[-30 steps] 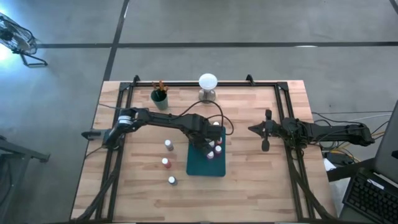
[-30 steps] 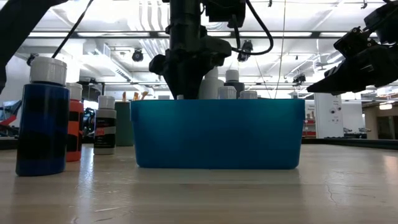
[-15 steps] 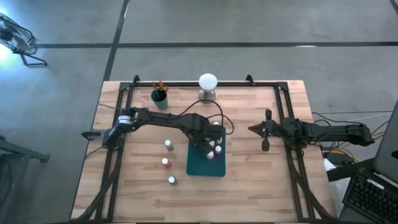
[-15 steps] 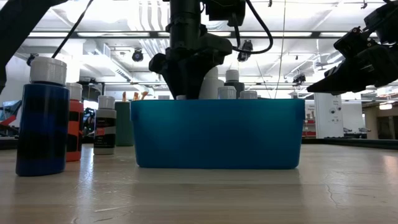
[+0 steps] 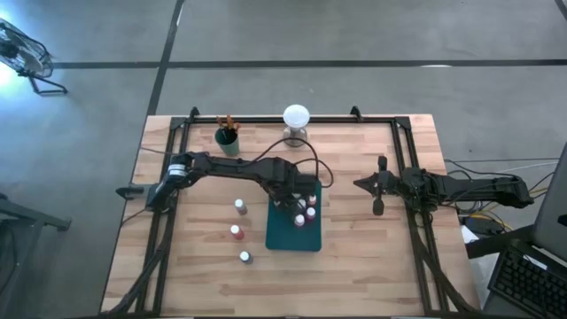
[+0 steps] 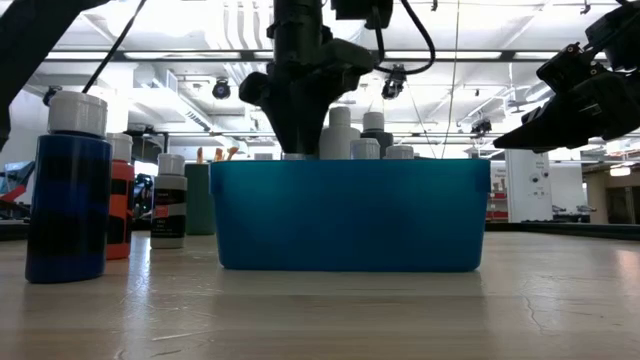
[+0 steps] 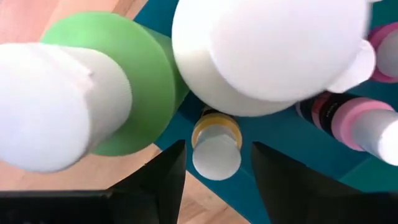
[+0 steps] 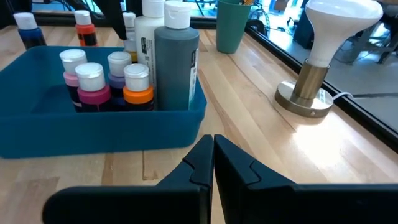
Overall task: Pick & Place Paint Supplies
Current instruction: Put the gray paint bottle into the blue bin
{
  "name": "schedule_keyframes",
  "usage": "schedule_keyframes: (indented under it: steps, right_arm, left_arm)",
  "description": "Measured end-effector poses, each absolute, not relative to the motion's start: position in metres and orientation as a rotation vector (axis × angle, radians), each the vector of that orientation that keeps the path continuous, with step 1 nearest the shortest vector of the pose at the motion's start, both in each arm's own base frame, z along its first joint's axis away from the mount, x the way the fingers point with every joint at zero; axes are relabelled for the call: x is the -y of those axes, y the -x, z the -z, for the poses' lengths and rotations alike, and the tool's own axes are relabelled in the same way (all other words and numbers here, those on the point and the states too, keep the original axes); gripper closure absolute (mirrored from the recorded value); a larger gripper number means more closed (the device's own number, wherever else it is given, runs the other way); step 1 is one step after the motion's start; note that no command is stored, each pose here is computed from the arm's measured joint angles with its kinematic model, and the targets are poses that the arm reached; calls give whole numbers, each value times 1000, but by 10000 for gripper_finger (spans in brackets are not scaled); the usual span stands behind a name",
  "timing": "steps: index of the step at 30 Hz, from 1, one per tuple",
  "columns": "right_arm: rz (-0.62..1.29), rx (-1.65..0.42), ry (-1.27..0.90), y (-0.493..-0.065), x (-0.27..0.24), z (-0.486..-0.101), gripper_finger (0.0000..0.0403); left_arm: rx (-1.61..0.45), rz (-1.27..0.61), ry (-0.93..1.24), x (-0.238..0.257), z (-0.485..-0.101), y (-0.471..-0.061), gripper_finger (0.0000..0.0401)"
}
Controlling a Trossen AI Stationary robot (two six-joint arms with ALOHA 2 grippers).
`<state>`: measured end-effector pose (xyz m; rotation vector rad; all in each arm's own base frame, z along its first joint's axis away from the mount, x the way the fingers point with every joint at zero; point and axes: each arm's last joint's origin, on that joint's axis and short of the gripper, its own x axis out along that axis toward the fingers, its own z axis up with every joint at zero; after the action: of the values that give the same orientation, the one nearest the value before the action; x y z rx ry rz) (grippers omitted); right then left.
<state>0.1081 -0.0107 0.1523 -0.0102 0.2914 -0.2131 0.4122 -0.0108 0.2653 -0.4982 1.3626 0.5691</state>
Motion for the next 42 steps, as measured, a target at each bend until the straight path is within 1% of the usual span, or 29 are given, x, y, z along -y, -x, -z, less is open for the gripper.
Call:
schedule_keyframes:
  steps: [4, 7, 14, 24, 32, 37, 42]
  right_arm:
    - [212, -292, 18, -108, 11, -152, 394]
    - [213, -291, 10, -108, 11, -152, 394]
    - [213, -292, 9, -108, 11, -152, 394]
    - [212, -292, 20, -108, 11, -152, 394]
    - [212, -292, 21, -108, 11, -152, 394]
    - [214, -291, 10, -108, 11, -152, 394]
    - [213, -292, 16, -108, 11, -152, 394]
  left_arm:
    - [-1360, -568, 499, 11, -273, -411, 215]
    - [-1343, -573, 494, 12, -288, -408, 215]
    - [-1324, -662, 461, 16, -322, -385, 215]
    - [-1302, -653, 443, 16, -346, -354, 215]
    - [-1311, -665, 476, 15, -351, -327, 215]
    - [-1346, -670, 513, 15, -345, -310, 215]
    - [-1364, -656, 487, 14, -336, -297, 215]
